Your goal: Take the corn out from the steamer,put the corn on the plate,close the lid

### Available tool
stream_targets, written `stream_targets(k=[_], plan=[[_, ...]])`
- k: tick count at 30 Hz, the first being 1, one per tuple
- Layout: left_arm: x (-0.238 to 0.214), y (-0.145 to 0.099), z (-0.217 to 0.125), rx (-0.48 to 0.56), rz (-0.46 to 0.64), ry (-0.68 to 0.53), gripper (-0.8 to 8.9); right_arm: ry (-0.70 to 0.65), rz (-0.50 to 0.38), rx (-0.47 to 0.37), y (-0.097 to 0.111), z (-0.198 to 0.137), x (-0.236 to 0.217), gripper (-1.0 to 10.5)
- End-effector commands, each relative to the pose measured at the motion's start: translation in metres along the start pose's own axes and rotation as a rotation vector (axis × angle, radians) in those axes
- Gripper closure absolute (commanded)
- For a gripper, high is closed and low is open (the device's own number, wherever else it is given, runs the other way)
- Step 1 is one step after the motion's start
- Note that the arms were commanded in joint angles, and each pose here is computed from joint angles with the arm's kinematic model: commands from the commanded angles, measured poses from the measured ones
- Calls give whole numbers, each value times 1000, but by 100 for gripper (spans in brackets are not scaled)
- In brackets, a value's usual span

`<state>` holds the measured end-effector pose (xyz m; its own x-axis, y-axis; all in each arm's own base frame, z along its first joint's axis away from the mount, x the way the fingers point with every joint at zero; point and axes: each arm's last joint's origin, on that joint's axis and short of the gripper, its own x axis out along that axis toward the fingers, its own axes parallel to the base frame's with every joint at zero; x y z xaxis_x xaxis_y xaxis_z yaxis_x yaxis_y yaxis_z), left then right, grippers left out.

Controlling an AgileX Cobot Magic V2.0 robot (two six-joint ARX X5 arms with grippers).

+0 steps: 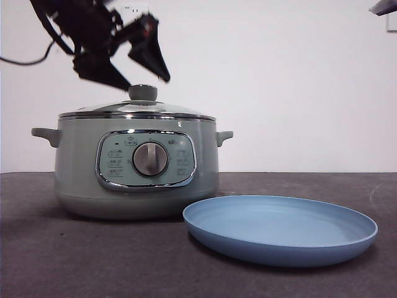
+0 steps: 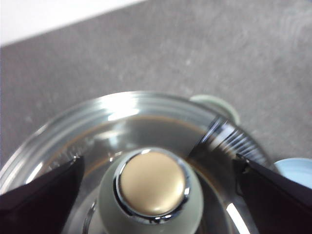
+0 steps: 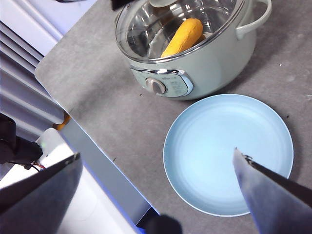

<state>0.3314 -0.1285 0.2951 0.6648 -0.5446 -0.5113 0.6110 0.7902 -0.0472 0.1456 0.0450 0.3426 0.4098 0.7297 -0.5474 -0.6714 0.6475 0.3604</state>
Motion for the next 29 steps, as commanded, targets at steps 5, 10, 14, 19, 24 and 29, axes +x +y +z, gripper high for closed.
stream_targets(k=[5,10,14,19,24,29], plan=[[13,1,-8,6,-4,40,223,1,-1,5,0,0,0,317],[14,-1,-9,3,9,56,587,1,-4,3,0,0,0,317],[14,-1,-11,-4,5,81,729,0,-4,3,0,0,0,317],[14,-2,-13,-10,1,95,823,-1,-4,3,0,0,0,317],[13,-2,-12,-10,1,93,822,-1,-5,3,0,0,0,317],[8,-3,-7,-9,3,71,822,0,-5,3,0,0,0,317]])
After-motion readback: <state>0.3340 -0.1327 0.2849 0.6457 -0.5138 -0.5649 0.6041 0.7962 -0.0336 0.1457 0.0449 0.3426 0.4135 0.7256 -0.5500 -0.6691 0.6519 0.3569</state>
